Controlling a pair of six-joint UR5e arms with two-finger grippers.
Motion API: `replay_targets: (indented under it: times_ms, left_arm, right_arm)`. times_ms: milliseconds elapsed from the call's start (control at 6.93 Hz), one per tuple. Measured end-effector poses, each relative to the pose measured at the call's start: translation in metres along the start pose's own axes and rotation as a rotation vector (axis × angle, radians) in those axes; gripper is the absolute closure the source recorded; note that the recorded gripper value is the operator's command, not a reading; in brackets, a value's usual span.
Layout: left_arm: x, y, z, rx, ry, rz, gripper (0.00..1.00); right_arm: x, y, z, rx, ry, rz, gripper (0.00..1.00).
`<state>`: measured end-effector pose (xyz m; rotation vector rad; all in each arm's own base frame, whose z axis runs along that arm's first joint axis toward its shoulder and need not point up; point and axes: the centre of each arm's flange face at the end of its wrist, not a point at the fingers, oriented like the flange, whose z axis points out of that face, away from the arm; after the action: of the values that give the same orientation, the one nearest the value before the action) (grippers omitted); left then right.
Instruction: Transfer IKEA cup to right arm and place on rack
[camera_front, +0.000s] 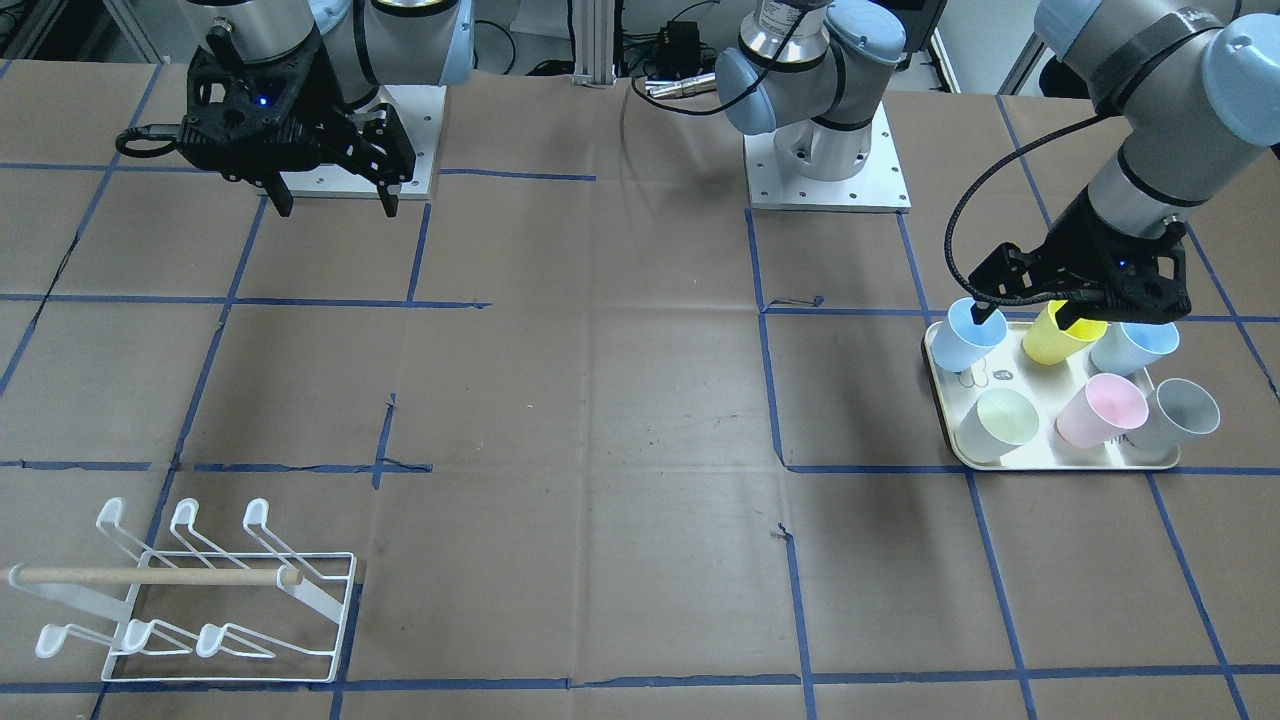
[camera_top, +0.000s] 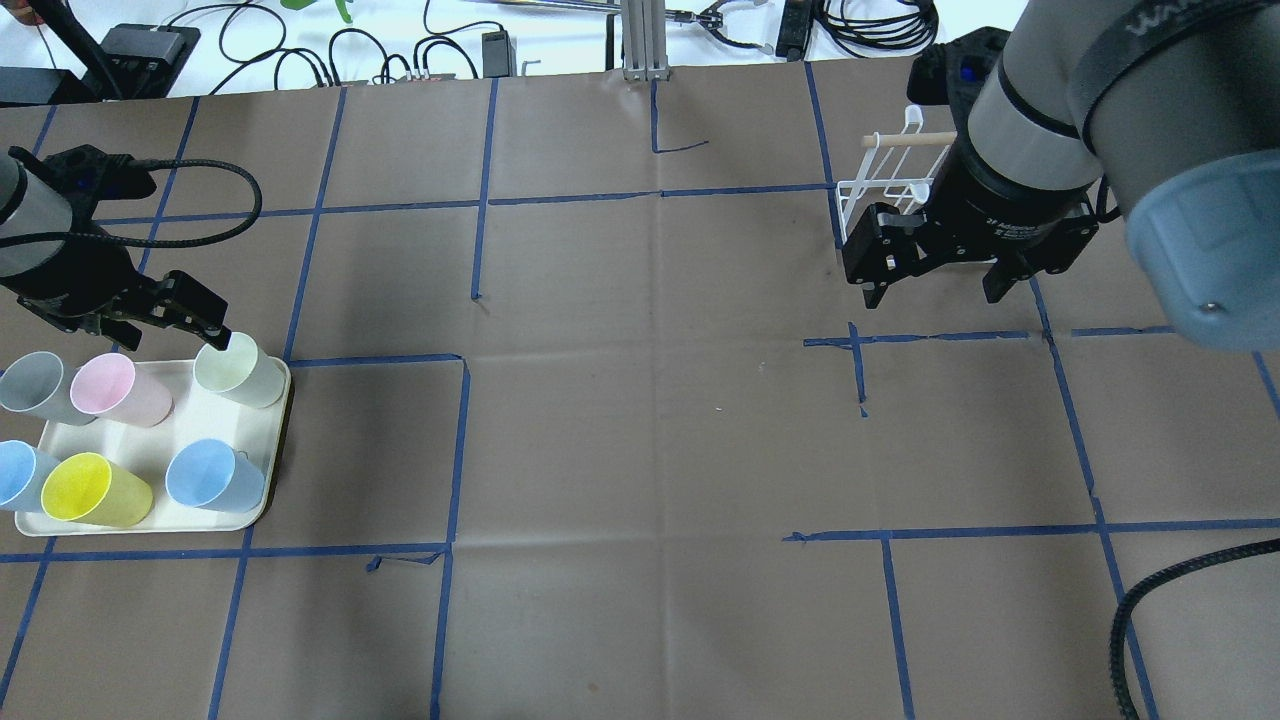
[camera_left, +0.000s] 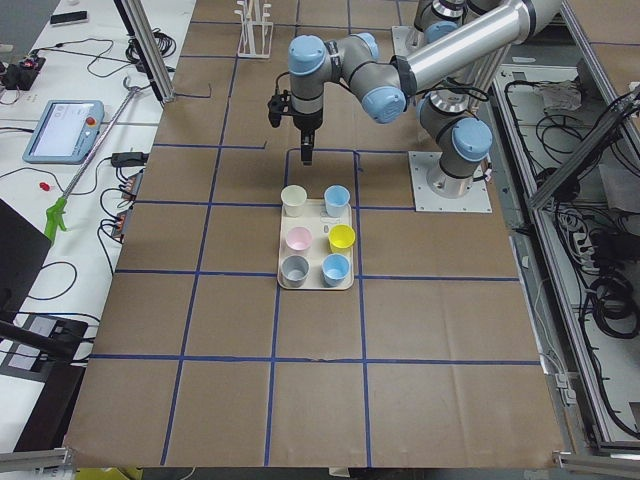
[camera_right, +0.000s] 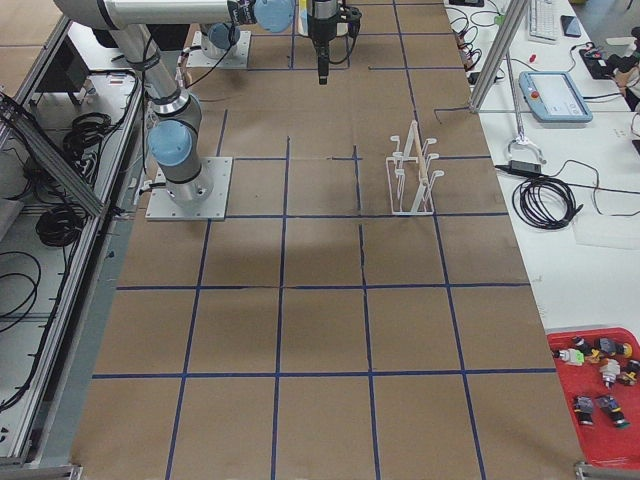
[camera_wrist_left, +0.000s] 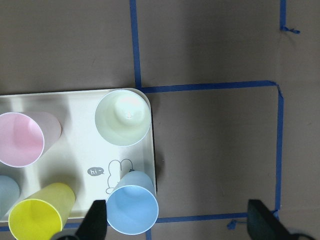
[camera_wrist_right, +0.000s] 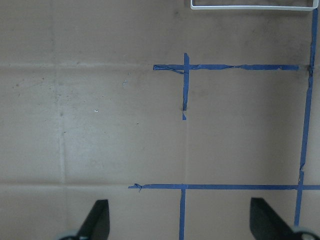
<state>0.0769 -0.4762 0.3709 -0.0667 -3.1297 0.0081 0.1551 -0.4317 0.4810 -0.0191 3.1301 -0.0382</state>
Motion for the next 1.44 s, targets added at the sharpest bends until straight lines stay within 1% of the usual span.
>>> replay_targets:
  times_ms: [289, 577, 866, 1299, 1444]
  left_arm:
    - [-0.001, 0.001, 0.035, 0.038, -0.023, -0.023, 0.01]
    - [-0.002, -0.001, 0.069, 0.053, -0.026, -0.041, 0.01]
    - [-0.008, -0.009, 0.095, 0.042, -0.021, -0.041, 0.01]
    - [-0.012, -0.016, 0.122, 0.010, -0.006, -0.042, 0.01]
    - [-0.015, -0.020, 0.130, 0.013, -0.008, -0.043, 0.04]
  right_arm:
    - [0.000, 0.000, 0.001, -0.002, 0.000, 0.000, 0.00]
    - [0.000, 0.000, 0.001, -0.002, -0.001, 0.001, 0.00]
    - [0.000, 0.000, 0.000, 0.002, -0.002, 0.000, 0.00]
    - [0.000, 0.000, 0.001, 0.003, -0.002, 0.000, 0.00]
    - [0.000, 0.000, 0.001, 0.004, -0.002, 0.000, 0.00]
